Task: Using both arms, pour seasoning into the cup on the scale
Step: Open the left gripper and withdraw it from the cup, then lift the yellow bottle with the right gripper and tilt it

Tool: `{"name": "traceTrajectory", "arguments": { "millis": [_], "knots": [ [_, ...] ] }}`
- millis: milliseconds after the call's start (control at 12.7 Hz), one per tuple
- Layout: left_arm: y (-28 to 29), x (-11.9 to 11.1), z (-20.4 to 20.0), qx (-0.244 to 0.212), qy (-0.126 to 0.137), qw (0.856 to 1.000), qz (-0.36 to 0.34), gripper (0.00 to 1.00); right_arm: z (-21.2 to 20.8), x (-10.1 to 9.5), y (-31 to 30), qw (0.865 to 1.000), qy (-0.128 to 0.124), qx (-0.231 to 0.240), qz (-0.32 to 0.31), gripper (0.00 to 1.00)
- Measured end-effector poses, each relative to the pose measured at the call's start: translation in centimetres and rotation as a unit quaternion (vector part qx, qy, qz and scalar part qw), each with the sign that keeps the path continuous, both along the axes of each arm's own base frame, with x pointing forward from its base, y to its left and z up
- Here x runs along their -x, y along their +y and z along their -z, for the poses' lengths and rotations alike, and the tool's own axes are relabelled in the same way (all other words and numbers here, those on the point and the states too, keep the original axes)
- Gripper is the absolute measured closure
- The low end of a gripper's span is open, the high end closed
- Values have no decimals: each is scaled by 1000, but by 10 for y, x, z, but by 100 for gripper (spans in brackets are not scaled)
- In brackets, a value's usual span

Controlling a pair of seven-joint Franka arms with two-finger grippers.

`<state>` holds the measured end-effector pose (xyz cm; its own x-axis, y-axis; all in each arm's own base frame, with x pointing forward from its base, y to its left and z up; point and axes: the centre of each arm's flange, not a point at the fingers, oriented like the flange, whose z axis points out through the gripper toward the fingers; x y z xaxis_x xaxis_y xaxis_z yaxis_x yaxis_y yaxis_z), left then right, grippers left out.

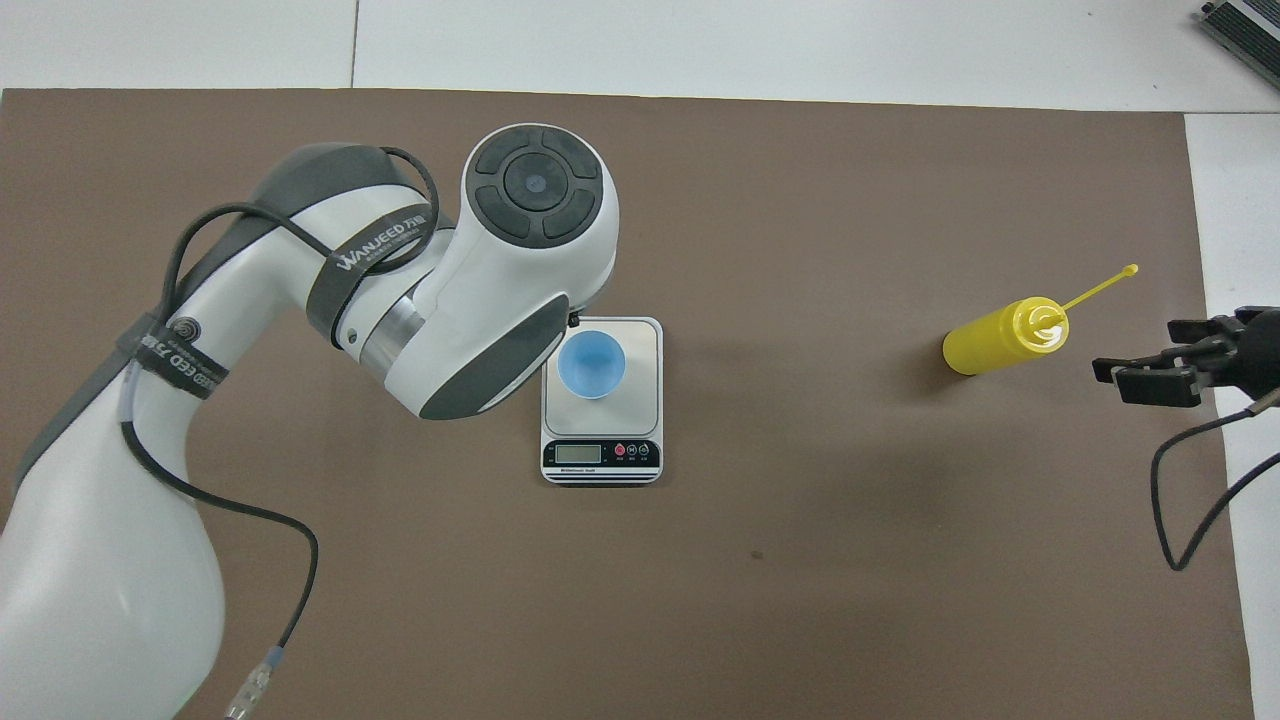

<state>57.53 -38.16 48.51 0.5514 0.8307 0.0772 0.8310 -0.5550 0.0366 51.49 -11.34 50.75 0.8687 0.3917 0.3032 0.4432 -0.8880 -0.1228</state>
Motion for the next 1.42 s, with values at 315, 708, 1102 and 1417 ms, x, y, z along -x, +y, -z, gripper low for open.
{"name": "traceTrajectory", "arguments": {
  "millis": [315, 708, 1102, 1417],
  "knots": [
    [64, -29, -16, -26, 33, 995, 90, 52, 56, 15, -67, 994, -51, -64, -70, 0],
    [209, -71, -51, -6, 65, 985, 159, 50, 129, 13, -105, 977, -115, -125, -130, 0],
    [340, -67, -96, 8, 69, 962, 263, 47, 170, 0, -89, 954, -177, -160, -183, 0],
    [380, -47, -99, 9, 101, 927, 360, 43, 217, -5, -76, 934, -215, -215, -187, 0]
  ]
}}
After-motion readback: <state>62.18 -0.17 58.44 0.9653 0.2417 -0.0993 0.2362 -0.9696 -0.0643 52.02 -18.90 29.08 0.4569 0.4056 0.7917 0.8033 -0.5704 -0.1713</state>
